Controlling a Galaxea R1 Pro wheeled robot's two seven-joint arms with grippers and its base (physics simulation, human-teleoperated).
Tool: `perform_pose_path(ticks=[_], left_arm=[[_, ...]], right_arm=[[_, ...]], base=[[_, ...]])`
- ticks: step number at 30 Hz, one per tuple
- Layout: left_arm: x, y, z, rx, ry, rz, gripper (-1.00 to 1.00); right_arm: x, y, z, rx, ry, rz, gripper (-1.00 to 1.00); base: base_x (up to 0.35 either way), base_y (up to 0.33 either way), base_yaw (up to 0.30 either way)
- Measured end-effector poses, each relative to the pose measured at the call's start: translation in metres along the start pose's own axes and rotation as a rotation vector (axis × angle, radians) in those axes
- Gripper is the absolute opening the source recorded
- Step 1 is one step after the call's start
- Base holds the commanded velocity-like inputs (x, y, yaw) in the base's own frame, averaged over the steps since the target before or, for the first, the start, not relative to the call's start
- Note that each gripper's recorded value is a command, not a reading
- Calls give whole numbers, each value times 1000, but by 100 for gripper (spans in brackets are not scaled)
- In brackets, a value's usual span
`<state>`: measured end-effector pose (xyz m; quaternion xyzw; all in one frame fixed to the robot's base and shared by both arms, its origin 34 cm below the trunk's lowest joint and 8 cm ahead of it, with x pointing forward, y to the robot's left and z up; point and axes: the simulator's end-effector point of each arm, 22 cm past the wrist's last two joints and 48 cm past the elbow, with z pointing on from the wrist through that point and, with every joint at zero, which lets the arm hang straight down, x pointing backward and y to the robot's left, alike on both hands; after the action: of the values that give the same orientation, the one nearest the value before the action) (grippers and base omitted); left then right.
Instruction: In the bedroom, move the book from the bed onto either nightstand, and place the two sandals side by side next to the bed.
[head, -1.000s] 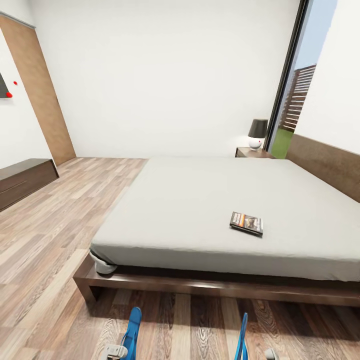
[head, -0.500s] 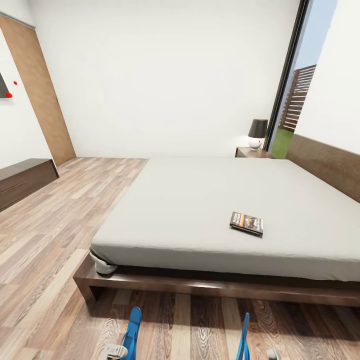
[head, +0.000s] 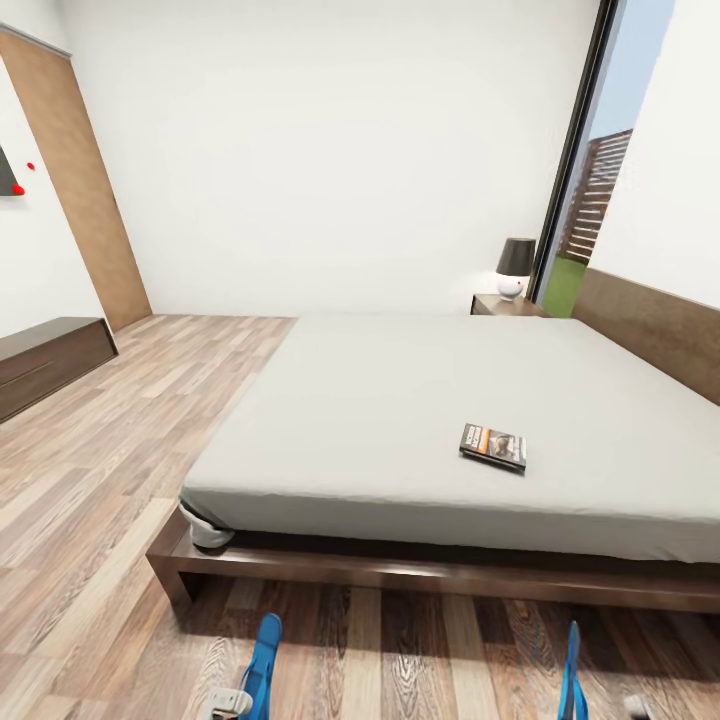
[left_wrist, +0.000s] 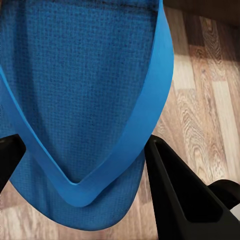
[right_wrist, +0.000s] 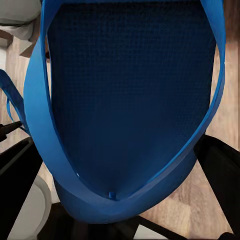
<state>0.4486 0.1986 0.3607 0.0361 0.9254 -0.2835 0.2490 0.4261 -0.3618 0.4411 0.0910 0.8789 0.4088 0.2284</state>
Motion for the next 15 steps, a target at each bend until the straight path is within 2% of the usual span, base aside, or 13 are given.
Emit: perform_pose_path(ticks=[3,7,10,15], left_arm=[[-1,3,-2,-3,-2,0,-100],[-7,16,-9,-25,-24,-19,-100],[-13,26,-15,-41,-48,-38,-100],[-19,42,-25,-67,-61,-36,-100]], right_arm=[[-3,-1,-3,3,3,12,-100],[-4,2,-2,-3,27,93,-100],[-16,7,0,-14,27,89,-100],[-17,9,1,-15,37,83,-100]], base=[[0,0,0],[0,0,0],[0,0,0],[0,0,0]])
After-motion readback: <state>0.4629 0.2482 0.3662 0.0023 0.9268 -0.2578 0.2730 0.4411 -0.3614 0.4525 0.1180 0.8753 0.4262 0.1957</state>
